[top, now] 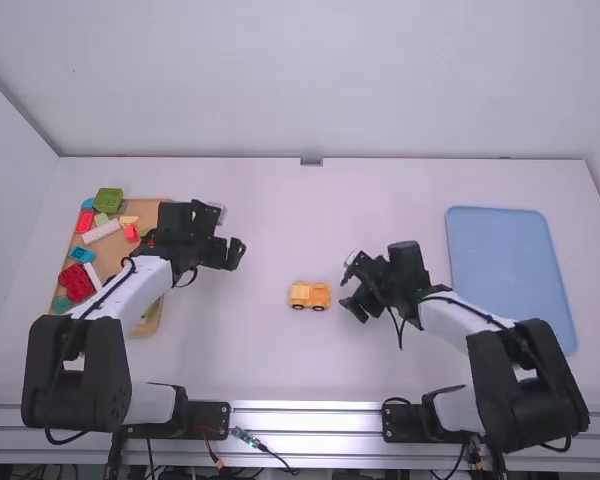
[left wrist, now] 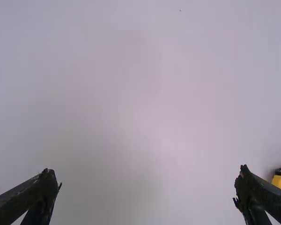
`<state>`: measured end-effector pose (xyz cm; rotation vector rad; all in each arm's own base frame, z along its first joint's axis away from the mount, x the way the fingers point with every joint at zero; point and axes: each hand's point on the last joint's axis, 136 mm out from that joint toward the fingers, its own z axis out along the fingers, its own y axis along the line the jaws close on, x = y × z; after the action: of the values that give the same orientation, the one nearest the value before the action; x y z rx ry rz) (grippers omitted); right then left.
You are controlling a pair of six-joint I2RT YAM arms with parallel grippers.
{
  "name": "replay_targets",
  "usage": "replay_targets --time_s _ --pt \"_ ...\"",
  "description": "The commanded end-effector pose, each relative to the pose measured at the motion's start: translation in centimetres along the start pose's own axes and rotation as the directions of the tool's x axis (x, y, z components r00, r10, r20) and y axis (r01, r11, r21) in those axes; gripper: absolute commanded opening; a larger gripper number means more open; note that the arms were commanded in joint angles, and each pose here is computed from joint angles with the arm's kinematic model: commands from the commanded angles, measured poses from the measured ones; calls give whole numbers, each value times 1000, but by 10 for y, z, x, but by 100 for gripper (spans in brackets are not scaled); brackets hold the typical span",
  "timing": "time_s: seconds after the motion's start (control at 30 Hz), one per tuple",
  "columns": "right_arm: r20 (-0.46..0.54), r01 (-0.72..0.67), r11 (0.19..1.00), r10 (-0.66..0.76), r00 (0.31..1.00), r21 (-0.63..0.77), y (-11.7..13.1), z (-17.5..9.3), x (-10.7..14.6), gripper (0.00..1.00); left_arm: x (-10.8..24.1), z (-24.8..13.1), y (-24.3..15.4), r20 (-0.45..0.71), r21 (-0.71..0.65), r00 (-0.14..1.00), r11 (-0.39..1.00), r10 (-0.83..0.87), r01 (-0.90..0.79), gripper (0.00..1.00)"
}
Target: Assemble lego blocks to make yellow taxi
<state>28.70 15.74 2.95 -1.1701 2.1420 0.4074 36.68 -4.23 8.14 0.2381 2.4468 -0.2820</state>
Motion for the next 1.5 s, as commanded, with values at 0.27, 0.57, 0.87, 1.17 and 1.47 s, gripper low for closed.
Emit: replay_targets --time_s 0.27,0.57,0.87,1.17,1.47 --pt "238 -147 969 97 966 200 -44 -39 -84 99 -29 -24 56 134 -226 933 906 -334 357 99" --pt "196 -39 975 -5 981 220 -43 -47 -89 99 -74 -59 111 98 -273 869 826 -486 493 99" --pt "190 -29 975 -14 982 220 -47 -54 -100 99 -108 -58 161 45 -343 799 741 -600 577 99" --pt "193 -21 974 -23 981 224 -48 -54 -102 99 -100 -31 224 -21 -422 673 617 -739 665 100" --pt "194 -20 974 -25 981 225 -48 -54 -102 99 -55 13 262 -79 -459 539 510 -839 727 99"
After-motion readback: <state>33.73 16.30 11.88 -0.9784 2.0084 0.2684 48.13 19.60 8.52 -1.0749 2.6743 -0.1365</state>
